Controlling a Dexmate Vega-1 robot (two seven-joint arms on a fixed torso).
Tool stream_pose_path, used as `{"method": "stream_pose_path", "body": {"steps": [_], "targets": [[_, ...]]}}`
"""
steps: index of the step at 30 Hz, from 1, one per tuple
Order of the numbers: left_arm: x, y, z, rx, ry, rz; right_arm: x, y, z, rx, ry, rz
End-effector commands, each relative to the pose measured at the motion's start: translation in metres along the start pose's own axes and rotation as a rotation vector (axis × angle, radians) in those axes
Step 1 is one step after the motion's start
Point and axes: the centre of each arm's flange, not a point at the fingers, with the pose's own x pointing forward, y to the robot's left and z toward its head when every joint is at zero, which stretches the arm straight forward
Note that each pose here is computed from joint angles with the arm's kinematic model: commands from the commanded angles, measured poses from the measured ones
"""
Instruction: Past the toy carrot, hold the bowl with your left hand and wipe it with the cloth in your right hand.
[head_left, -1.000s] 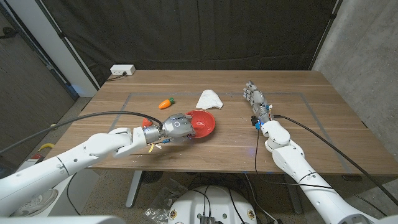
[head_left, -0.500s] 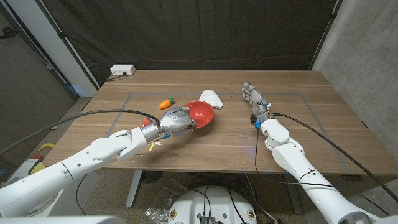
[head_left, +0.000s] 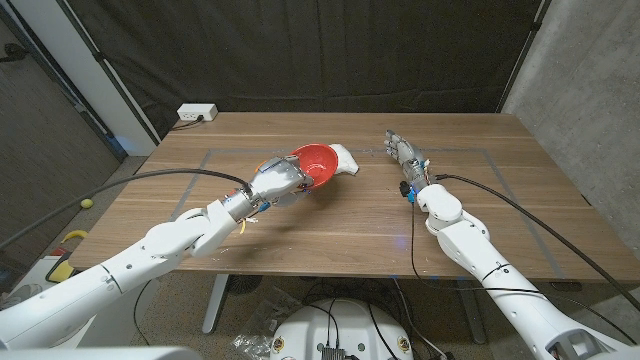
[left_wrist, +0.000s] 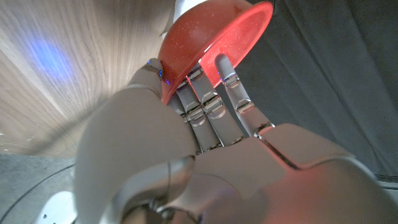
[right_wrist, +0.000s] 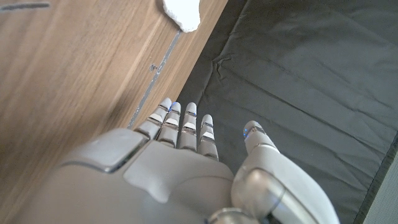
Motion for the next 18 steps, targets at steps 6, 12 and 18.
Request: {"method": "stream_pose_path", "body": {"steps": [6, 12, 18], "targets": [[0.009, 0.019, -0.010, -0.158, 0.077, 0.021, 0.017, 0.014, 0.016, -0.279, 0.063, 0.073], [0.016, 0.026, -0.015, -0.221, 0.066, -0.066, 0.027, 0.026, 0.025, -0.408, 0.080, 0.124], [0.020, 0.032, -0.017, -0.274, 0.057, -0.119, 0.037, 0.041, 0.031, -0.501, 0.077, 0.176]]}}
